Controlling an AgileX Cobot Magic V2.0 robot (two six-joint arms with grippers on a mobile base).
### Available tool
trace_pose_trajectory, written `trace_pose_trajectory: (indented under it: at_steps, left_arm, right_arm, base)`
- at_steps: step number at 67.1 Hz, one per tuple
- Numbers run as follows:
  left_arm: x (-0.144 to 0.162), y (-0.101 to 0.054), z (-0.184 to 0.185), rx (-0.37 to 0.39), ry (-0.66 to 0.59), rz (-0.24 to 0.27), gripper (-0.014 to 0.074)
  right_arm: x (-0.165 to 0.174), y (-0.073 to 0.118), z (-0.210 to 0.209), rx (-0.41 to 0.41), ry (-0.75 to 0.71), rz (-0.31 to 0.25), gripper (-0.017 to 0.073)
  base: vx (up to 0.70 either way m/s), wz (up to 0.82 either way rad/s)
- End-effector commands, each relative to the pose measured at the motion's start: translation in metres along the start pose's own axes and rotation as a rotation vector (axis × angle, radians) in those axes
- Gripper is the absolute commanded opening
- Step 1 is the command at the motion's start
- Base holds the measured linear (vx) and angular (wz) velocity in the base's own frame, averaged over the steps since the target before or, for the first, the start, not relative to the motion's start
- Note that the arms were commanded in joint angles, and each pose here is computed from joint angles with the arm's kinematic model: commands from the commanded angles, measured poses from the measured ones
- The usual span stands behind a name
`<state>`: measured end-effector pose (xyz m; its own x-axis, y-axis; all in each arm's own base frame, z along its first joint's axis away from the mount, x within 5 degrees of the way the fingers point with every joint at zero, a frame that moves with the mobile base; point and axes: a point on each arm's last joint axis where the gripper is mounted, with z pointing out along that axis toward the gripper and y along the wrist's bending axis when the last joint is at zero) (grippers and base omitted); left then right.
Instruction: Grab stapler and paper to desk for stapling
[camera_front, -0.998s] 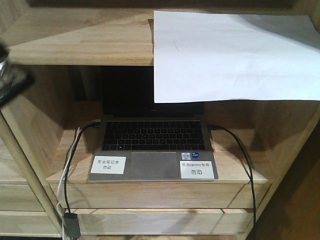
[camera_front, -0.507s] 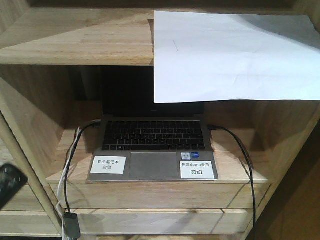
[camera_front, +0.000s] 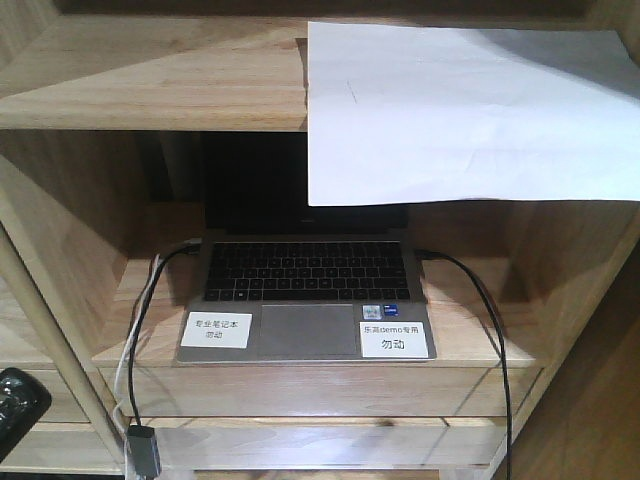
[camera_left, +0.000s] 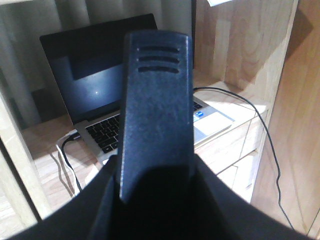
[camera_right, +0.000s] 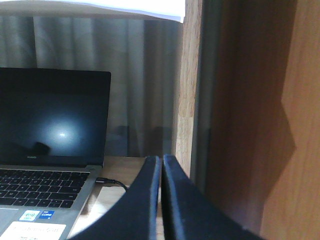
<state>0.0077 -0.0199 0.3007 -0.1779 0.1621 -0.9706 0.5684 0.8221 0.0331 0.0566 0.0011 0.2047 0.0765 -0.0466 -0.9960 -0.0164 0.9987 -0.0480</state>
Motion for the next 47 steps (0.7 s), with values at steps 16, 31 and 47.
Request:
trace_pose_trajectory:
  at_steps: [16, 31, 47]
  left_arm:
    - [-0.0186, 0.0013, -0.0043, -0.012, -0.136, -0.023, -0.0006]
    - [-0.0186, 0.0013, -0.0043, -0.012, -0.136, -0.023, -0.0006]
    - [-0.0186, 0.0013, -0.0043, -0.012, -0.136, -0.023, -0.0006]
  right_arm:
    - [-0.0062, 0.0003, -0.0014, -0.003, -0.082, -0.001, -0.0009]
    - [-0.0062, 0.0003, -0.0014, -0.003, -0.082, -0.001, -0.0009]
    - [-0.0061, 0.0003, -0.0014, -0.003, -0.081, -0.001, -0.0009]
  base:
    - [0.0, 0.0]
    - [0.0, 0.0]
    - [0.0, 0.0]
